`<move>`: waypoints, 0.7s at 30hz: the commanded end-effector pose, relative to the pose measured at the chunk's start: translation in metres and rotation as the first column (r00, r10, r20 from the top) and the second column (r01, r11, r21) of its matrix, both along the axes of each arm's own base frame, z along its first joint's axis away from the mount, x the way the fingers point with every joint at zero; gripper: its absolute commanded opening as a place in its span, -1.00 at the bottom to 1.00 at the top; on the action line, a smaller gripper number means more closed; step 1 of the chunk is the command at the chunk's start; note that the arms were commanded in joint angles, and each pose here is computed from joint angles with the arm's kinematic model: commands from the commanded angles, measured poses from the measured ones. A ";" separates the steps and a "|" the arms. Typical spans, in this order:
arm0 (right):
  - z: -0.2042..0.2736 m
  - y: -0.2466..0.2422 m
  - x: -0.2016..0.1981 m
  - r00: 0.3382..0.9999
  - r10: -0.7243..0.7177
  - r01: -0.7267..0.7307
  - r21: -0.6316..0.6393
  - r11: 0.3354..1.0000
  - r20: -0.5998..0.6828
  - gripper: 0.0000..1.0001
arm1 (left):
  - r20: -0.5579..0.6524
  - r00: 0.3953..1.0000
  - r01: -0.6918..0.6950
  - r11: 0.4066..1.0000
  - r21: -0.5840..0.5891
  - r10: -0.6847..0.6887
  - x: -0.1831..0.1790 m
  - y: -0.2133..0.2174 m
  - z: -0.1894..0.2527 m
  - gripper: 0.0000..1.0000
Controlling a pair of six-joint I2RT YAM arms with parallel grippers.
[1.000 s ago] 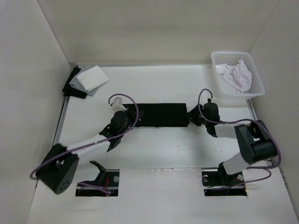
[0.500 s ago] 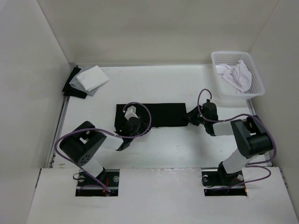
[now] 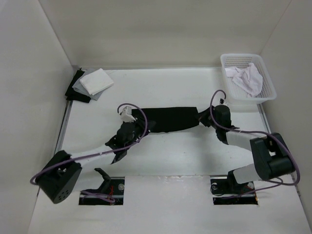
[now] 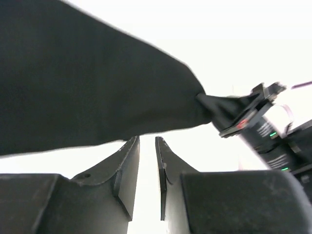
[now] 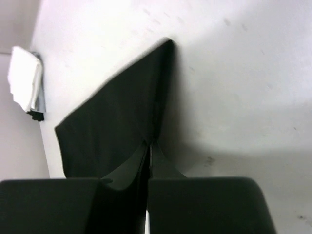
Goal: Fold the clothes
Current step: Fold the tank top
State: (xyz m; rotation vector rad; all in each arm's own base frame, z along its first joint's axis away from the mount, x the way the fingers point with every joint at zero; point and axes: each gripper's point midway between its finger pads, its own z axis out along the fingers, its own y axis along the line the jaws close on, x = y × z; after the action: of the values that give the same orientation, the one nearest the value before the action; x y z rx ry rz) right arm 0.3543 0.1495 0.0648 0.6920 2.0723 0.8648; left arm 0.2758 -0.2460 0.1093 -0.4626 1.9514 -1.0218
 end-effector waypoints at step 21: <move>0.086 0.280 -0.012 0.819 0.573 -0.442 -0.616 0.652 0.019 -0.95 | 0.154 0.935 -0.304 0.946 -0.114 0.319 -0.014 0.138 0.088 -0.62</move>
State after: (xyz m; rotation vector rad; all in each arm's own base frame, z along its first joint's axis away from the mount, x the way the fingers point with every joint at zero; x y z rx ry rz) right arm 0.3454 0.4227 0.1629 -0.2752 2.1379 0.6075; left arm 0.2666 -0.1164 0.2000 -0.6760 1.6036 -0.9360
